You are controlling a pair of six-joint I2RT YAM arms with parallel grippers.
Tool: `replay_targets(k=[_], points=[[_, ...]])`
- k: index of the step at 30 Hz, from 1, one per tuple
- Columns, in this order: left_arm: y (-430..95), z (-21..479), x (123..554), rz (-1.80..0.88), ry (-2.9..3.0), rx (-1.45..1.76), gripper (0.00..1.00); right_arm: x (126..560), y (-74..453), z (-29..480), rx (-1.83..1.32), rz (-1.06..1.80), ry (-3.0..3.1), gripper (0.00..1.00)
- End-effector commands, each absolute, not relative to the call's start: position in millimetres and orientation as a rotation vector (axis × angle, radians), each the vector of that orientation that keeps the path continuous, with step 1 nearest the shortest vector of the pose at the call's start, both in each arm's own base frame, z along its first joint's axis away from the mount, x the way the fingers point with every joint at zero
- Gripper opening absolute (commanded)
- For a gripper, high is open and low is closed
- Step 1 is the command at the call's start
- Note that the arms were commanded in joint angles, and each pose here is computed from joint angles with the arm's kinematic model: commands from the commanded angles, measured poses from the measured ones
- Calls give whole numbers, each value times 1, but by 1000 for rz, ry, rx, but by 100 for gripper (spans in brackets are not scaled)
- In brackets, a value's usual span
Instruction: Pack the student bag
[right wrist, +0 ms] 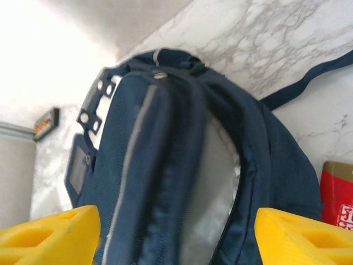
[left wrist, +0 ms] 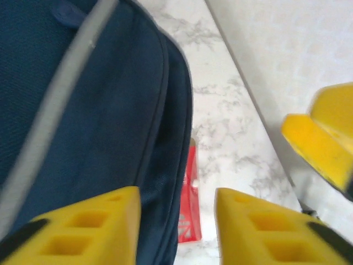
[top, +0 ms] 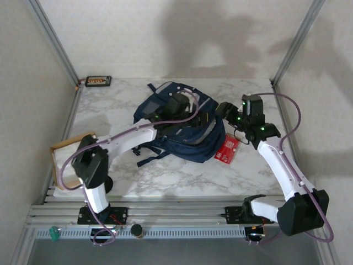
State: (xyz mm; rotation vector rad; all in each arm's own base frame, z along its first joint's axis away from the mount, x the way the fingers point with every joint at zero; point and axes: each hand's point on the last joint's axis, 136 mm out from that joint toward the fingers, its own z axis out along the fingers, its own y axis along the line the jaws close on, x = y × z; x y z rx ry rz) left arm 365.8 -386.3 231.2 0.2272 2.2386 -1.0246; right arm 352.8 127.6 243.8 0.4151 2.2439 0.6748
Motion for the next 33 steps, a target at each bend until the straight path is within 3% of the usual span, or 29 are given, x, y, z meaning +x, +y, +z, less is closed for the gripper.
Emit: replay_targets(k=[1,9,14,18,23,29,33], points=[[-357,301,346,-1213,2047,222,54,334,154,227,293,528,2398,75],[-212,254,358,-951,2049,-174,56,286,279,176,99,455,2581,73],[-171,226,356,-897,2065,-290,56,270,317,130,62,494,2665,73],[-162,215,356,-860,2071,-327,56,274,310,103,77,414,2690,75],[-158,193,354,-864,2060,-394,57,302,265,81,144,270,2691,77],[-177,181,352,-904,2089,-387,57,355,218,108,136,237,2598,79],[-187,183,354,-915,2078,-384,58,346,229,124,64,277,2589,77]])
